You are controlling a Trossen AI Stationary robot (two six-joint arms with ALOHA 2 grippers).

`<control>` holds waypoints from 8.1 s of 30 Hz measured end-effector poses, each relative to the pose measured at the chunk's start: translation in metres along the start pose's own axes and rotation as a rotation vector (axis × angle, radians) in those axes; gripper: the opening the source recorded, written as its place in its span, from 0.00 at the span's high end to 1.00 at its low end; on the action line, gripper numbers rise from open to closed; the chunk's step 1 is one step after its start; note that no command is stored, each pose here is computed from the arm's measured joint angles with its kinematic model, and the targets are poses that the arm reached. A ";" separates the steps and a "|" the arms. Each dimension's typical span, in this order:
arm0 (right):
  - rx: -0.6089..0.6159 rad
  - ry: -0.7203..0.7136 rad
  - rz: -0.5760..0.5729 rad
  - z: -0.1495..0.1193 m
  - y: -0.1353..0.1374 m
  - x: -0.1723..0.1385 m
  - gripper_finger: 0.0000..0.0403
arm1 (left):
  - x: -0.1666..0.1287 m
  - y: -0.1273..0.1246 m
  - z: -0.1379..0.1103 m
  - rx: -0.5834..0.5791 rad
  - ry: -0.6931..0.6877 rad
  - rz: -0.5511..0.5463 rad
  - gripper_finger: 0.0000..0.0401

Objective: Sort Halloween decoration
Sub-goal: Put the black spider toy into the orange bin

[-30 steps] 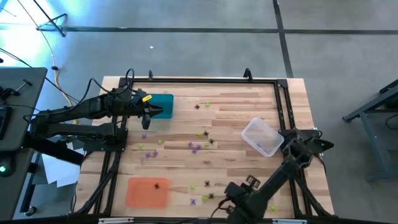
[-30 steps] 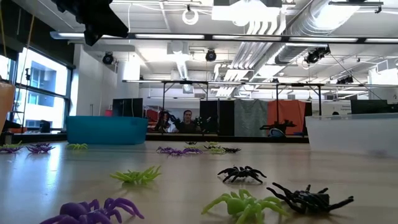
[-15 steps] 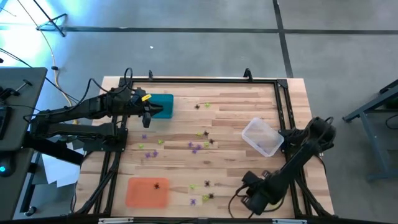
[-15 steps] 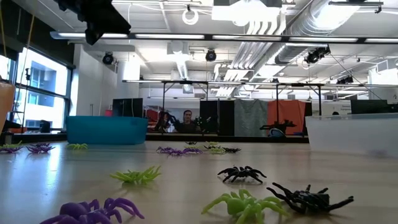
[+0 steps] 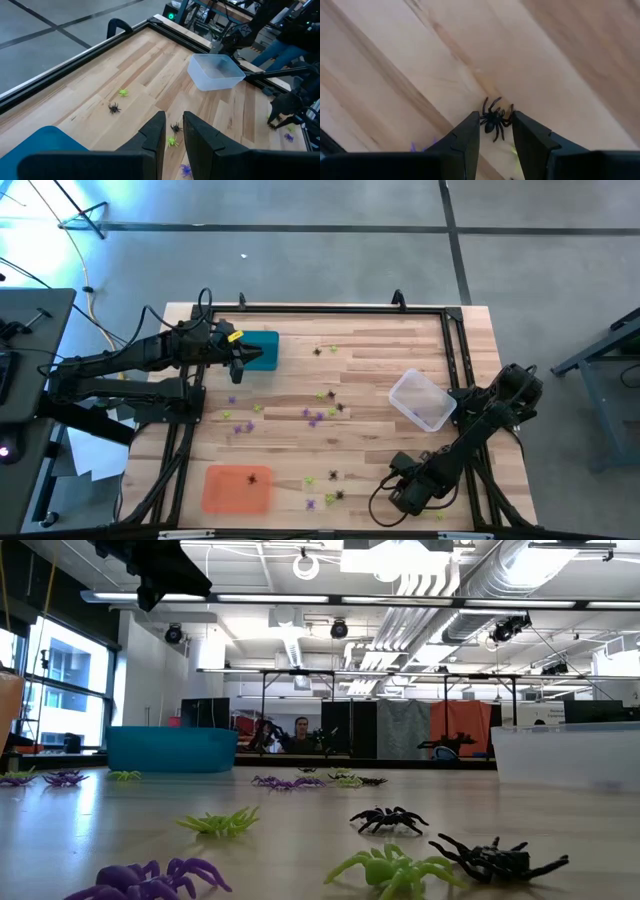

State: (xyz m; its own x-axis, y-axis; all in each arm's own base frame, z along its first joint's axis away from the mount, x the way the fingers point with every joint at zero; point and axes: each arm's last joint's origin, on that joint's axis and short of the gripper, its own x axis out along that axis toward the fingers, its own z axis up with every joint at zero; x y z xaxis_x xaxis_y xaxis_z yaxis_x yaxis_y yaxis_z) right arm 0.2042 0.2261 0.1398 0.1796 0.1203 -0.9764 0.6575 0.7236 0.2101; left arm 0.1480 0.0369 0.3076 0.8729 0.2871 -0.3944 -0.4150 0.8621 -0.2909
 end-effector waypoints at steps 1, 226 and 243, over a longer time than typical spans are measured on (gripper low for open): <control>-0.004 0.002 0.019 0.001 0.000 0.001 0.73 | 0.000 0.000 0.000 0.000 0.000 0.000 0.87; -0.661 -0.770 0.557 0.243 0.194 -0.015 1.00 | 0.000 0.000 -0.011 0.021 0.153 -0.093 0.87; -0.643 -0.757 0.587 0.256 0.192 0.015 0.88 | 0.000 0.000 -0.012 0.032 0.150 -0.077 0.87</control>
State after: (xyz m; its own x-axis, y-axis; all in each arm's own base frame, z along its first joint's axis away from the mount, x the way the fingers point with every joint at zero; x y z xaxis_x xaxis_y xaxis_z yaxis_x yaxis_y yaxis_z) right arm 0.5199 0.1928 0.1787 0.8702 0.2725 -0.4106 -0.1284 0.9298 0.3450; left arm 0.1446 0.0323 0.2975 0.8529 0.1558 -0.4982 -0.3374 0.8929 -0.2983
